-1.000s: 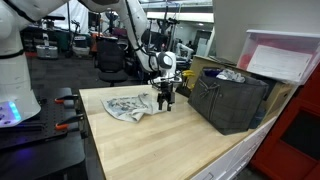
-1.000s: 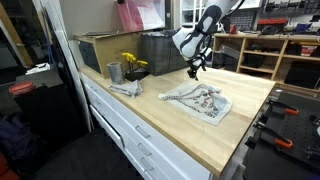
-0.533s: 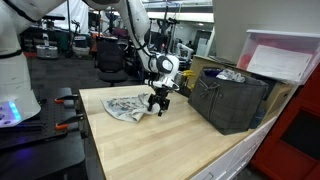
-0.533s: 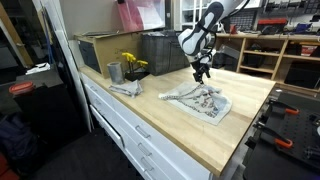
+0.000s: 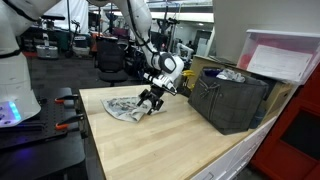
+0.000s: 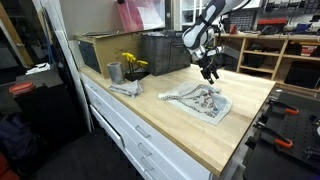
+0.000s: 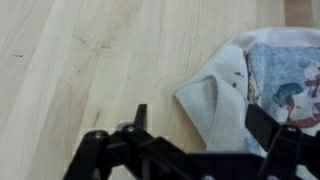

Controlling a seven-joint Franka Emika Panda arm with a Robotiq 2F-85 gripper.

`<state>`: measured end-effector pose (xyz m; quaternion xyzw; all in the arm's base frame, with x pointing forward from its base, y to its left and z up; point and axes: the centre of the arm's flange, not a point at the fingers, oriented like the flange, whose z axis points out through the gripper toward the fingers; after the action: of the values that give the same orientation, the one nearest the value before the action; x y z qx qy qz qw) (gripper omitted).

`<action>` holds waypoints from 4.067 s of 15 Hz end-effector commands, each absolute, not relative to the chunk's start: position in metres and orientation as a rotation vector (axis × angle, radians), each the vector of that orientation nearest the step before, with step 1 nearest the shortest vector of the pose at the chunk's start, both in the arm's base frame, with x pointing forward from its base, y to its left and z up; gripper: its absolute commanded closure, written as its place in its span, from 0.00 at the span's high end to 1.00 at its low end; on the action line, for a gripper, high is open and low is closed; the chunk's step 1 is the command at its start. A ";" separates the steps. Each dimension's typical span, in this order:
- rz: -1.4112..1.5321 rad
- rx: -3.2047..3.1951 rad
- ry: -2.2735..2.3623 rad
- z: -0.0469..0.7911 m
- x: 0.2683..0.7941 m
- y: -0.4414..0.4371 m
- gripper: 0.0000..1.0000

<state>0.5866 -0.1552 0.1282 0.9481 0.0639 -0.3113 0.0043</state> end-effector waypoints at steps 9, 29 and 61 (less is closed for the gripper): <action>-1.091 3.119 0.281 0.116 0.578 -0.142 1.00; -0.691 3.031 0.598 0.160 0.545 -0.143 0.01; -0.492 2.654 1.744 0.216 0.457 0.034 0.33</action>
<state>0.4701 0.0258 0.2025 0.8271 0.5399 -0.1518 -0.0369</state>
